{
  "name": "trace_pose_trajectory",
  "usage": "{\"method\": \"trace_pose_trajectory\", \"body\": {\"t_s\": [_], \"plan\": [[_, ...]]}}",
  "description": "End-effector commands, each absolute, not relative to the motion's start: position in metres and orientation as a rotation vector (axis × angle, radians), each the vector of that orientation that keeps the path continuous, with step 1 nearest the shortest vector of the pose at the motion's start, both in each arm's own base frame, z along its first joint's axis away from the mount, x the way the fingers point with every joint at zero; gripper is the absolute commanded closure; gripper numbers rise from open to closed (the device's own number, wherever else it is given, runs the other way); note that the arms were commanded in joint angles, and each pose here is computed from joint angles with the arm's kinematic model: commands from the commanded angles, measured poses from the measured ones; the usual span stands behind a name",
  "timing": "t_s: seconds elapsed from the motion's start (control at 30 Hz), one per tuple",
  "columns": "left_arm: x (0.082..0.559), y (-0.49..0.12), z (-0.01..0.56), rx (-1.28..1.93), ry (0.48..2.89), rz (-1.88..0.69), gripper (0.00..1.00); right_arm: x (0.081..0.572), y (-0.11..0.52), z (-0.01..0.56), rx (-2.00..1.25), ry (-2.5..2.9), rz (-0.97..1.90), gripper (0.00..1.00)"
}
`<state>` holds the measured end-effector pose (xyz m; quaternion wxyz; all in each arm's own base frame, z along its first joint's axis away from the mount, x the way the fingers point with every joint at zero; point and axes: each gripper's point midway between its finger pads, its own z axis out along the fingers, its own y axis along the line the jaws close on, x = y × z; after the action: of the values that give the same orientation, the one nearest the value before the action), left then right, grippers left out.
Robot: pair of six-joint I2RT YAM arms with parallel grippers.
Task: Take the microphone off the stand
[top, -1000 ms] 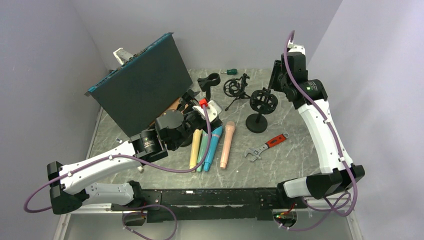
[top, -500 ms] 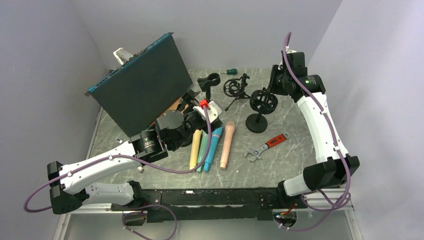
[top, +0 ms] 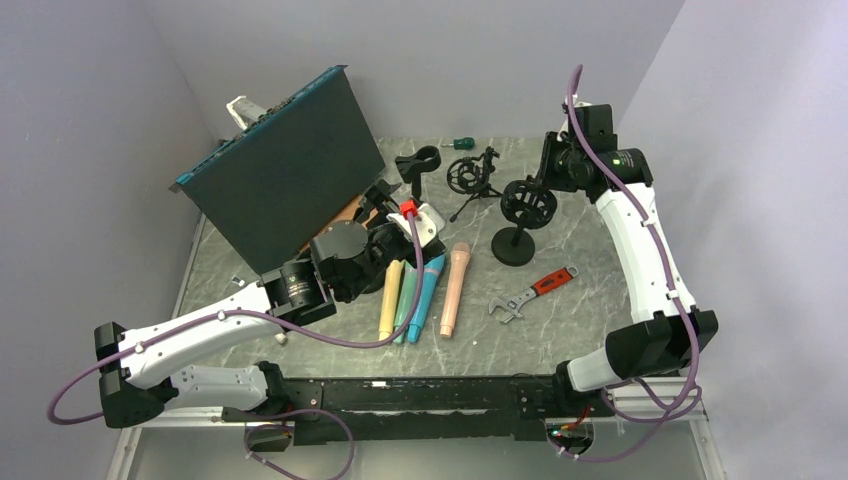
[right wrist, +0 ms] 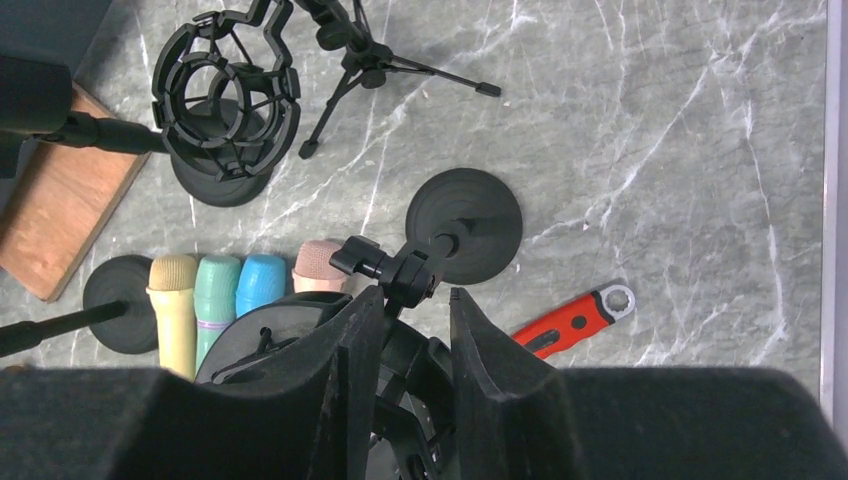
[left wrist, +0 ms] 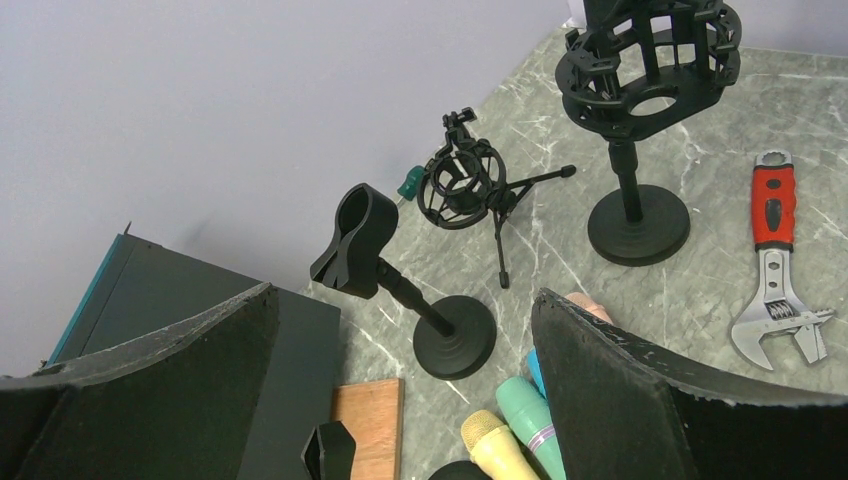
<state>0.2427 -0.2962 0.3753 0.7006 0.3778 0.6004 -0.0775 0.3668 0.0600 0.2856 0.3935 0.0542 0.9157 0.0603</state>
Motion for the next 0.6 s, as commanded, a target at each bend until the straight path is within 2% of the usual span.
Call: {"method": "trace_pose_trajectory", "body": {"t_s": [0.0, 0.57], "plan": [[0.241, -0.293, 0.389, 0.798, 1.308, -0.187, 0.01, 0.368, 0.055, 0.278, 0.131, 2.343, 0.145, 0.68], [0.239, -0.293, 0.391, 0.796, 1.302, -0.186, 0.01, 0.348, 0.059, 0.194, 0.18, 2.508, 0.174, 0.71]]}}
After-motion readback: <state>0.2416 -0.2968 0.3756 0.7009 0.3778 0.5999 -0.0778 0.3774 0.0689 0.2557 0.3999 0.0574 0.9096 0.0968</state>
